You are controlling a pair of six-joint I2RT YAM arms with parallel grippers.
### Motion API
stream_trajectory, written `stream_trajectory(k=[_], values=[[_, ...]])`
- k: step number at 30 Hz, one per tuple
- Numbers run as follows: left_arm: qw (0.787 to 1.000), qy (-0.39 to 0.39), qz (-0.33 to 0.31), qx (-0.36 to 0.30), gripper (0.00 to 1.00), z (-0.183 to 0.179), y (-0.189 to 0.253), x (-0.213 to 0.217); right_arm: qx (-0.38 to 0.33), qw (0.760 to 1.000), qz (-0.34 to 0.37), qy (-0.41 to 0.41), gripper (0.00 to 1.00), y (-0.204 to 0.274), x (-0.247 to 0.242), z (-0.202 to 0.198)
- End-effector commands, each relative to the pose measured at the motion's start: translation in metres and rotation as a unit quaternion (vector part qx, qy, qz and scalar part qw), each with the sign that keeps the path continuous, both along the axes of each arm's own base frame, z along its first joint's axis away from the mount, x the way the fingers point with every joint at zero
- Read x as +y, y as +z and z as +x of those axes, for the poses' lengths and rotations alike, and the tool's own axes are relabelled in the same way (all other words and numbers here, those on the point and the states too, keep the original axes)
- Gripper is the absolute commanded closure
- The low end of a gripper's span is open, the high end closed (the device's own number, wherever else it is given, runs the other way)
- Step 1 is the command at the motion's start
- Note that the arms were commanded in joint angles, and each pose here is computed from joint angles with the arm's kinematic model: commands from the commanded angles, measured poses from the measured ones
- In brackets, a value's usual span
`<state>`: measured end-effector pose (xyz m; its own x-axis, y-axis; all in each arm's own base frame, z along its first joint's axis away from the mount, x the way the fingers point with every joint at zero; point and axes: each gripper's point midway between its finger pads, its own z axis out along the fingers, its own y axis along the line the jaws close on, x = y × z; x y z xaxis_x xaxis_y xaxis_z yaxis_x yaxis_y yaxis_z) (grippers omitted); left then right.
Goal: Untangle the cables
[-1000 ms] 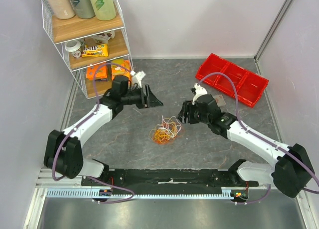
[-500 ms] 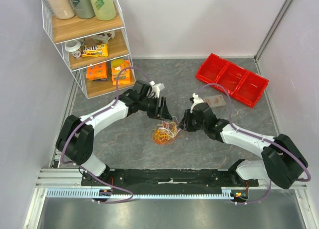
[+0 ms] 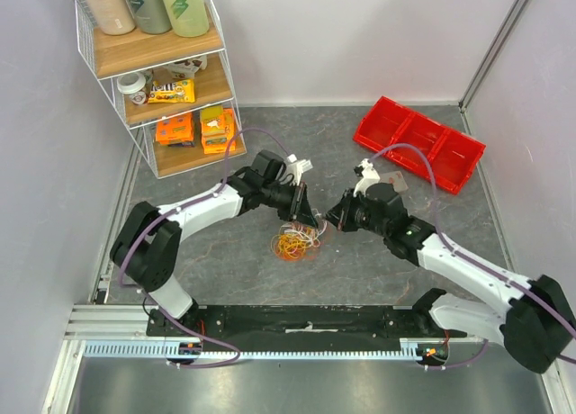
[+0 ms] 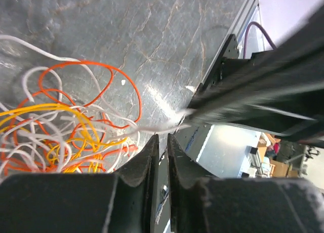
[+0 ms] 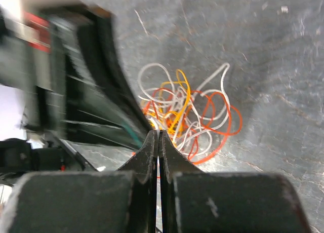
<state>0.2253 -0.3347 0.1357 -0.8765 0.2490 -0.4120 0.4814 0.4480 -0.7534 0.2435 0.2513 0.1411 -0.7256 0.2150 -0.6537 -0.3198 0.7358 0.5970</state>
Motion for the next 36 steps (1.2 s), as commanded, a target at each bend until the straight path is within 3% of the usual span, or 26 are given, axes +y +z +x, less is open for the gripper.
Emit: stream_trajectory(k=[1,5,12,21,25,34,36], values=[[0.999,-0.020,-0.001,0.039,0.85,-0.018,-0.015,-0.013,-0.060,0.997,0.040,-0.013,1.00,0.075,-0.002,0.007],[0.998,-0.010,0.037,0.053,0.88,-0.013,-0.036,-0.010,-0.130,0.990,0.051,-0.031,1.00,0.152,-0.015,0.008],[0.995,0.028,0.096,0.025,0.91,0.007,-0.050,0.005,-0.273,0.954,0.120,-0.041,1.00,0.321,-0.046,-0.020],[0.994,0.042,0.103,0.016,0.91,0.014,-0.049,0.011,-0.377,0.910,0.166,-0.054,1.00,0.433,-0.082,-0.059],[0.994,0.047,0.102,0.010,0.91,0.017,-0.045,0.013,-0.399,0.901,0.155,-0.077,1.00,0.450,-0.095,-0.060],[0.991,0.071,0.101,-0.049,0.91,0.034,-0.016,0.024,-0.387,0.904,0.062,-0.173,1.00,0.418,-0.133,-0.039],[0.992,0.068,0.086,-0.069,0.80,0.034,-0.001,0.024,-0.368,0.911,0.038,-0.181,1.00,0.400,-0.133,-0.029]])
